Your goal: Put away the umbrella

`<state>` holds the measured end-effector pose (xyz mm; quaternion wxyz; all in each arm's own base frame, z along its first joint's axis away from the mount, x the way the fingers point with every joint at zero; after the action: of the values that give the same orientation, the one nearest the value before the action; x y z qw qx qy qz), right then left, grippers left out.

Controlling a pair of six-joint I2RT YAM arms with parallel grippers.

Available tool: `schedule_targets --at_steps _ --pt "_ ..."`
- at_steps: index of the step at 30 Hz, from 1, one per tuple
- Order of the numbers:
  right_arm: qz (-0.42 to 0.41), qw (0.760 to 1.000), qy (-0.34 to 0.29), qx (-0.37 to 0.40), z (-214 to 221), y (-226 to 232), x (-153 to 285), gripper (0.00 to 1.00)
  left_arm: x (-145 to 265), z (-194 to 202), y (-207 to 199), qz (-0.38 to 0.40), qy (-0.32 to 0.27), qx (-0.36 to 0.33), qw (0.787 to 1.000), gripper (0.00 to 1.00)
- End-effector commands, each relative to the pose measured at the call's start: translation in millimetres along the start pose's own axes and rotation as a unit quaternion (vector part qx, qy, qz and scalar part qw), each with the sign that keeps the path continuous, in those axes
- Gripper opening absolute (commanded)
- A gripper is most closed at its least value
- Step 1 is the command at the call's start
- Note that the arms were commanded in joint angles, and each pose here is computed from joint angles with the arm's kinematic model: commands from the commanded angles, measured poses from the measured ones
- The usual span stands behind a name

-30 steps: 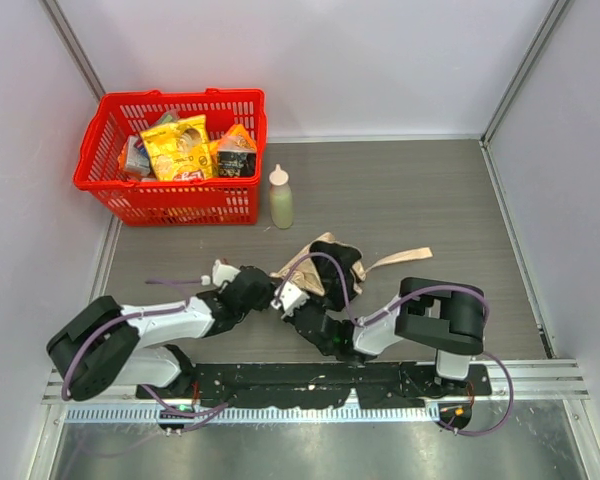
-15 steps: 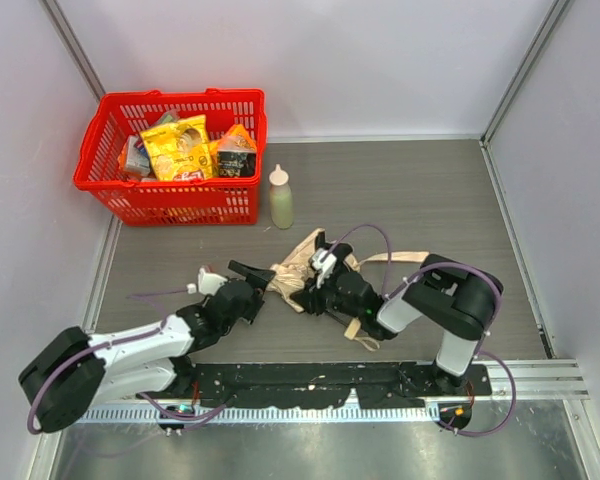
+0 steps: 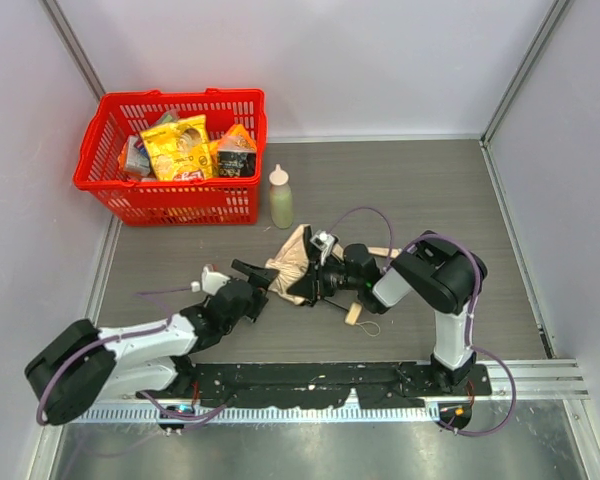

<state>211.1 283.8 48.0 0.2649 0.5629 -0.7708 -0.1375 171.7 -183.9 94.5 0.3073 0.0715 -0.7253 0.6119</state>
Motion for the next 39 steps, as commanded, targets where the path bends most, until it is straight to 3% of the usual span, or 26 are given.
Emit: schedule_targets --at_steps 1,5,12,14,24,28,30,33,34,35,36,39 --pt "0.049 0.978 0.149 -0.139 73 -14 18 0.01 -15 9 -17 0.022 -0.007 0.011 1.0 1.0" --pt "0.049 0.977 0.155 -0.141 73 -15 19 0.01 -24 15 -29 0.052 -0.012 0.007 0.999 1.0" --pt "0.037 0.976 0.161 -0.14 71 -15 15 0.01 -42 19 -9 -0.011 -0.069 -0.033 0.997 0.96" --pt "0.032 0.977 0.161 -0.139 70 -14 15 0.01 -47 19 -3 -0.016 -0.076 -0.045 0.996 0.87" --pt "0.021 0.979 0.155 -0.131 64 -8 17 0.01 -49 15 22 -0.032 -0.072 -0.09 0.993 0.02" --pt "0.042 0.979 0.165 -0.11 55 -6 19 0.01 -44 15 27 -0.048 -0.06 -0.101 0.992 0.0" --pt "0.066 0.98 0.162 -0.097 40 -4 18 0.13 -42 16 29 -0.055 -0.052 -0.1 0.992 0.0" --pt "0.113 0.979 0.152 -0.076 15 -1 22 0.42 -40 18 34 -0.065 -0.034 -0.098 0.992 0.0" --pt "0.124 0.98 0.143 -0.065 0 5 26 0.46 -39 19 34 -0.068 -0.03 -0.099 0.992 0.0" --pt "0.129 0.981 0.138 -0.049 -8 8 27 0.73 -38 19 34 -0.069 -0.028 -0.098 0.992 0.0" --pt "0.141 0.98 0.133 -0.039 -20 15 32 0.77 -37 19 35 -0.069 -0.026 -0.098 0.992 0.0" --pt "0.178 0.977 0.113 0.022 -50 27 40 0.78 -35 19 34 -0.073 -0.026 -0.103 0.992 0.0"
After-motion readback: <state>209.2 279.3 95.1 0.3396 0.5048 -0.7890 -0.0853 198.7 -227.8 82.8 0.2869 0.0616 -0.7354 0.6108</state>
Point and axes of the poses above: each gripper's point midway between its finger pads, its own x axis back along the fingers, its own y axis along the line the jaws close on, z = x × y, the point moved 7 cm from there along x, back along the fingers, and after that the axes turned 6 degrees about x, right-handed, at the moved point
